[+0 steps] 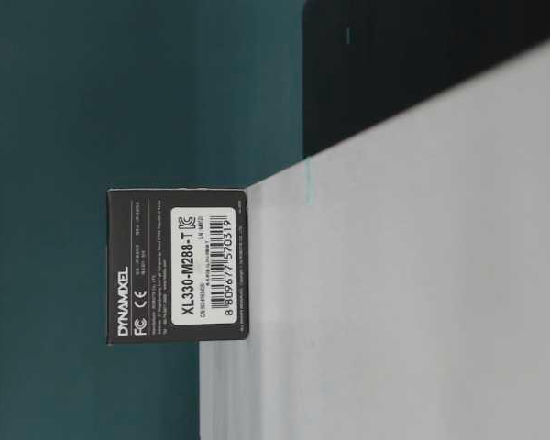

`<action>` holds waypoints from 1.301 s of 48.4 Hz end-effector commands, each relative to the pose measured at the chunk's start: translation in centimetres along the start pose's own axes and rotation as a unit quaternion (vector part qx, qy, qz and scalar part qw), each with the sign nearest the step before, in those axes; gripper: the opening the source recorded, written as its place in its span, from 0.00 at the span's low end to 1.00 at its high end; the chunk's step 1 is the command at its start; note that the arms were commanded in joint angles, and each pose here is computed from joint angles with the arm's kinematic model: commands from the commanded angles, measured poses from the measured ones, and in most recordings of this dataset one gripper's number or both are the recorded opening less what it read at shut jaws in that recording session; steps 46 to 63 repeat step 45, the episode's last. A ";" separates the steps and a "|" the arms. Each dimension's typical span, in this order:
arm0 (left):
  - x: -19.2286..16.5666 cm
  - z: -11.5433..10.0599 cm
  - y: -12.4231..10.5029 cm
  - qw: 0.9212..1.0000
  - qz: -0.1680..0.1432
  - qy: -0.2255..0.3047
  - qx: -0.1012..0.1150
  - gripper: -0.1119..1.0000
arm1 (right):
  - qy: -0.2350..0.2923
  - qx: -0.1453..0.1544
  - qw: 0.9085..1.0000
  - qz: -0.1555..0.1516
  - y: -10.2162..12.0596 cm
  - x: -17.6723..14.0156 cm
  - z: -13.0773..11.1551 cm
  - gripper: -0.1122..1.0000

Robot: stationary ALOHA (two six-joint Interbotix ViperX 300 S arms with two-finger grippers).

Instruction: Place the box from the black base onto the white base.

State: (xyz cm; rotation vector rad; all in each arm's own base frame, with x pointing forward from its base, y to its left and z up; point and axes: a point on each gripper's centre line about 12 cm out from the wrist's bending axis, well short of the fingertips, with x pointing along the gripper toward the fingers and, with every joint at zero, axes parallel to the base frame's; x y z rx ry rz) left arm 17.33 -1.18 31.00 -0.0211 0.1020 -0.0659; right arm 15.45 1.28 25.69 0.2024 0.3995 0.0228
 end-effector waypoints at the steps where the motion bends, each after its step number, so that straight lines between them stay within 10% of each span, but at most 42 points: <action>1: 0.0 0.9 0.0 1.000 -0.001 -0.011 0.001 0.06 | -0.006 -0.001 1.000 0.000 0.0 0.0 0.2 0.99; 63: 0.0 0.6 0.0 1.000 -0.001 -0.007 -0.014 0.06 | -0.017 -0.002 1.000 0.005 0.0 0.1 0.0 0.99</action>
